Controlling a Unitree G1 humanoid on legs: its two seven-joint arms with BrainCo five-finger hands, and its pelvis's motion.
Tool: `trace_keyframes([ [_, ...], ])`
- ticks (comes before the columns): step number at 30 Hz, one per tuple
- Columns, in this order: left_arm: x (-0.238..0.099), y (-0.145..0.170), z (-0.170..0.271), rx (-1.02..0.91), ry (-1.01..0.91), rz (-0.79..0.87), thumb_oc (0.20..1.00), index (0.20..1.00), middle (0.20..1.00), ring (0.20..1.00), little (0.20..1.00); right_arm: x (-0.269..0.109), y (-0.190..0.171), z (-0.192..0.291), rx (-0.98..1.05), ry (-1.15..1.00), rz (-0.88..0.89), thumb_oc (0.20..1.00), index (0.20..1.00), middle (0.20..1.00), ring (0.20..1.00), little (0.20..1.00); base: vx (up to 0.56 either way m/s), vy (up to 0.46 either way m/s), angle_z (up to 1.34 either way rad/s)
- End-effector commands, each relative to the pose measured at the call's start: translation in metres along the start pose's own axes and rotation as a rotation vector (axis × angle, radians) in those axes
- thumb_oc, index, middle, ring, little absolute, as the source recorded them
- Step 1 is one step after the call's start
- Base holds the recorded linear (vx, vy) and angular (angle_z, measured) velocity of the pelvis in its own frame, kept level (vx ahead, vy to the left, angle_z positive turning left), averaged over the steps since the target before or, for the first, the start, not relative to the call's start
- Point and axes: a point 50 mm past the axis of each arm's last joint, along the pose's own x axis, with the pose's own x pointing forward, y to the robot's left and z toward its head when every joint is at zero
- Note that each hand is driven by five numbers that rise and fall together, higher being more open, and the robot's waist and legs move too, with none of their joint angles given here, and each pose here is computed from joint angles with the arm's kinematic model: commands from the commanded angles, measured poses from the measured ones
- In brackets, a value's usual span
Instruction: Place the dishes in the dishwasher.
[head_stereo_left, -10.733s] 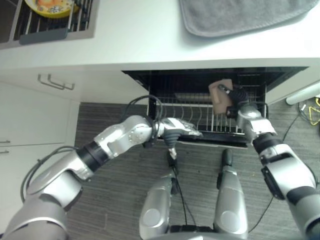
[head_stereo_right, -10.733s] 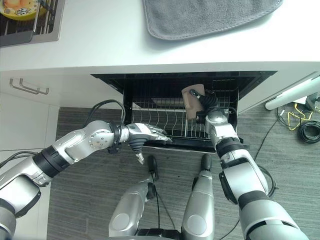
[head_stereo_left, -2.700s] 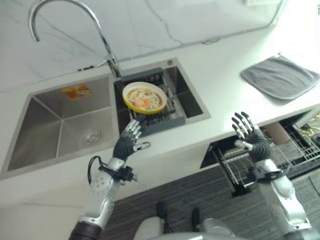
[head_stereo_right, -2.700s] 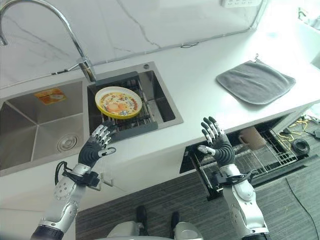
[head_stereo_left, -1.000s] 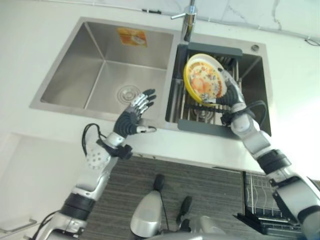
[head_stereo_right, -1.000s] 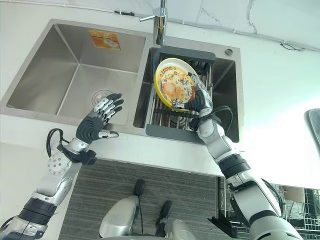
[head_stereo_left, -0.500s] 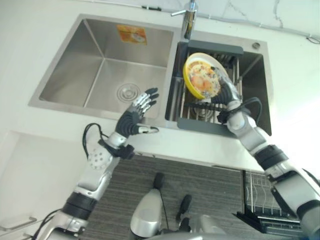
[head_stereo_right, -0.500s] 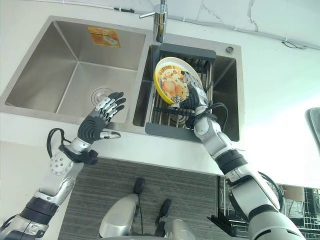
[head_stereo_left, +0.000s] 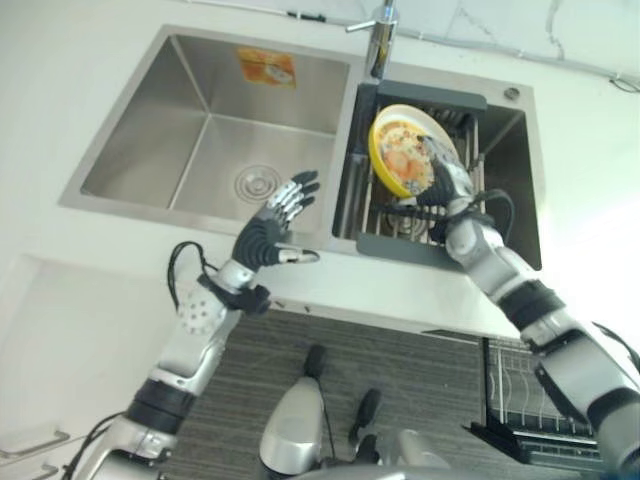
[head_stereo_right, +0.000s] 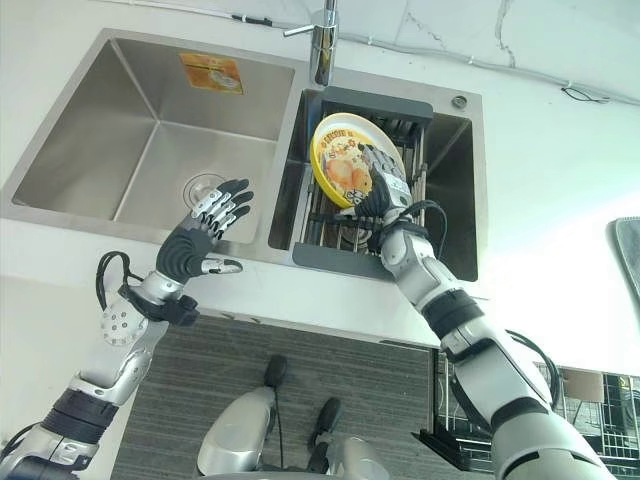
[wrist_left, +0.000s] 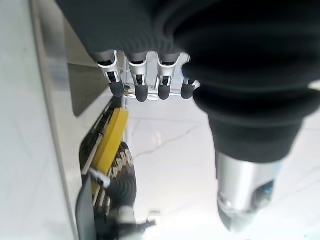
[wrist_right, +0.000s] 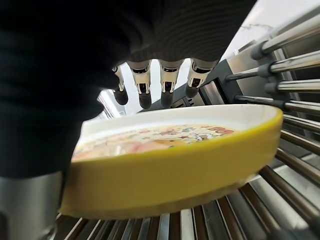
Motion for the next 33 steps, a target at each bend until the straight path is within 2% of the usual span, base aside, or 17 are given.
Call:
trace_keyframes([
  [1,0.009,-0.004,0.021,0.004,-0.139,-0.022,1.0,1.0,1.0,1.0,1.0,-0.003,0.01,0.014,-0.048,-0.061,-0.01,1.0,1.0,1.0,1.0,1.0,-0.07,0.032,0.06],
  [16,0.018,-0.008,0.027,0.017,-0.177,-0.021,1.0,1.0,1.0,1.0,1.0,0.006,0.005,0.031,-0.208,-0.147,-0.036,1.0,1.0,1.0,1.0,1.0,-0.01,0.017,0.01],
  [31,0.021,-0.009,0.03,0.024,-0.204,-0.015,1.0,1.0,1.0,1.0,1.0,0.01,0.007,0.018,-0.3,-0.058,-0.006,1.0,1.0,1.0,1.0,1.0,-0.02,0.018,0.0],
  [32,0.022,-0.009,0.03,0.024,-0.205,-0.014,1.0,1.0,1.0,1.0,1.0,0.01,0.007,0.017,-0.302,-0.046,-0.011,0.624,0.624,0.624,0.624,0.624,0.0,0.0,0.0],
  [33,0.022,-0.009,0.03,0.023,-0.205,-0.013,1.0,1.0,1.0,1.0,1.0,0.01,0.006,0.016,-0.301,-0.042,-0.015,0.391,0.391,0.391,0.391,0.391,-0.02,0.036,0.0],
])
